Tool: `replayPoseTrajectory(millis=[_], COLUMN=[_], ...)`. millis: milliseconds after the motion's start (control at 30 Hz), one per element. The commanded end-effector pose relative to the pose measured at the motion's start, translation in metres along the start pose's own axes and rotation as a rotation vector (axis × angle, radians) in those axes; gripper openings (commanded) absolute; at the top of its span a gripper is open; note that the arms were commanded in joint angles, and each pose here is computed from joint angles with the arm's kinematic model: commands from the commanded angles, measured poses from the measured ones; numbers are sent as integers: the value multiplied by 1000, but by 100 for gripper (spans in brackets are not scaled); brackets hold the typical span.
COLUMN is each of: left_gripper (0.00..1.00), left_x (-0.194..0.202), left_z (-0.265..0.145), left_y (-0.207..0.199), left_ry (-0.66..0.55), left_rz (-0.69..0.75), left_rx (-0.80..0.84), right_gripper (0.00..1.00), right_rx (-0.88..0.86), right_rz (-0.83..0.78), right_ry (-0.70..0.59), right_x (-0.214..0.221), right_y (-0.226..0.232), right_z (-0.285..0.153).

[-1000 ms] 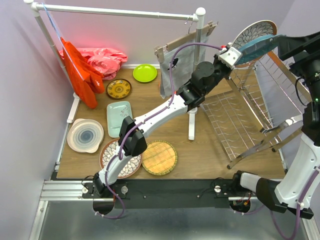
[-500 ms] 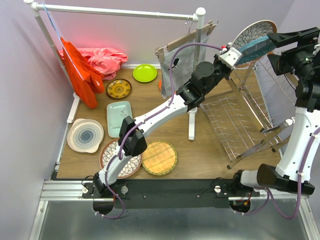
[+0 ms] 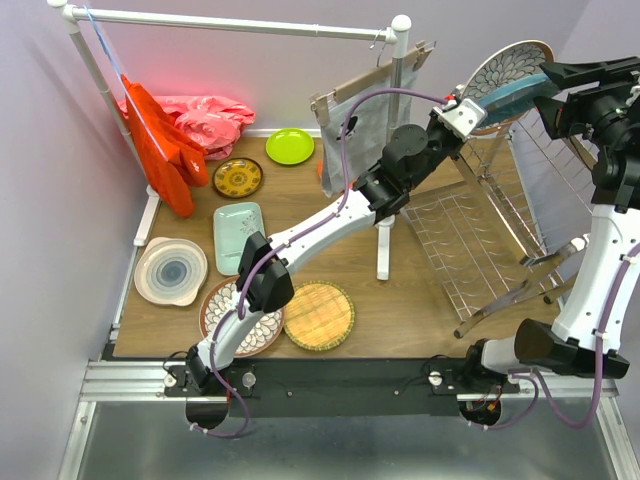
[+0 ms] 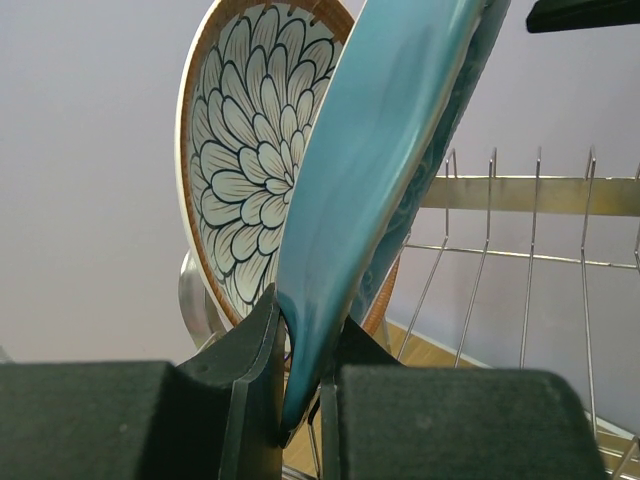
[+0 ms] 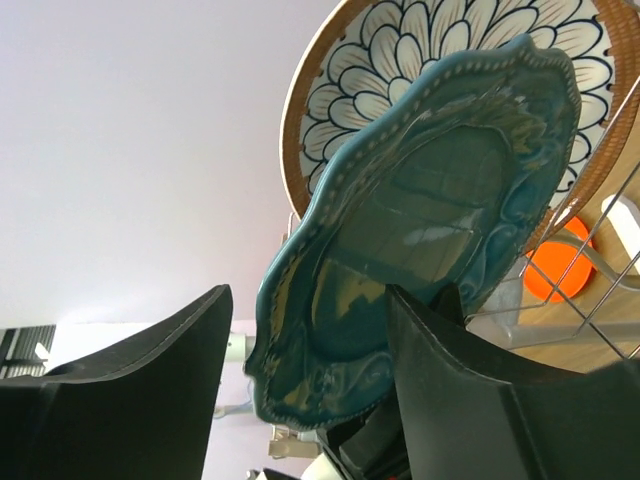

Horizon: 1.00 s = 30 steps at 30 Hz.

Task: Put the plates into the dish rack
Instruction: Pass the plate from the left arm to the right

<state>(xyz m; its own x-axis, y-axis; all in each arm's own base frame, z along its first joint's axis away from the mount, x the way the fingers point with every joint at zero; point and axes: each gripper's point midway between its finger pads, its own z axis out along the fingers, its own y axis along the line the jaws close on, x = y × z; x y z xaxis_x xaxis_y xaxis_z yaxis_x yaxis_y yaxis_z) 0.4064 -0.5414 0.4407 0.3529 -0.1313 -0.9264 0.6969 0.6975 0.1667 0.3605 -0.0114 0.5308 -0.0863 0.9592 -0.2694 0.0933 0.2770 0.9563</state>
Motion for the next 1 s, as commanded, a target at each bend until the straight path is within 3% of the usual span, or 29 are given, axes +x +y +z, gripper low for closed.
replayPoseTrajectory(millis=[0, 400, 667, 967], left_gripper=[2, 3, 6, 28], left_x=[-73, -74, -73, -75], left_z=[-5, -6, -6, -7], left_y=[9, 8, 6, 6], left_ry=[-188, -194, -195, -201], left_rz=[-8, 13, 6, -6], left_rx=[-11, 0, 8, 6], right_gripper=[65, 40, 29, 26], right_rx=[-21, -29, -38, -35], right_rz=[25, 60, 59, 57], right_ry=[-3, 9, 8, -9], right_x=[-6, -9, -10, -14], right_y=[7, 12, 15, 13], right_z=[3, 9, 6, 3])
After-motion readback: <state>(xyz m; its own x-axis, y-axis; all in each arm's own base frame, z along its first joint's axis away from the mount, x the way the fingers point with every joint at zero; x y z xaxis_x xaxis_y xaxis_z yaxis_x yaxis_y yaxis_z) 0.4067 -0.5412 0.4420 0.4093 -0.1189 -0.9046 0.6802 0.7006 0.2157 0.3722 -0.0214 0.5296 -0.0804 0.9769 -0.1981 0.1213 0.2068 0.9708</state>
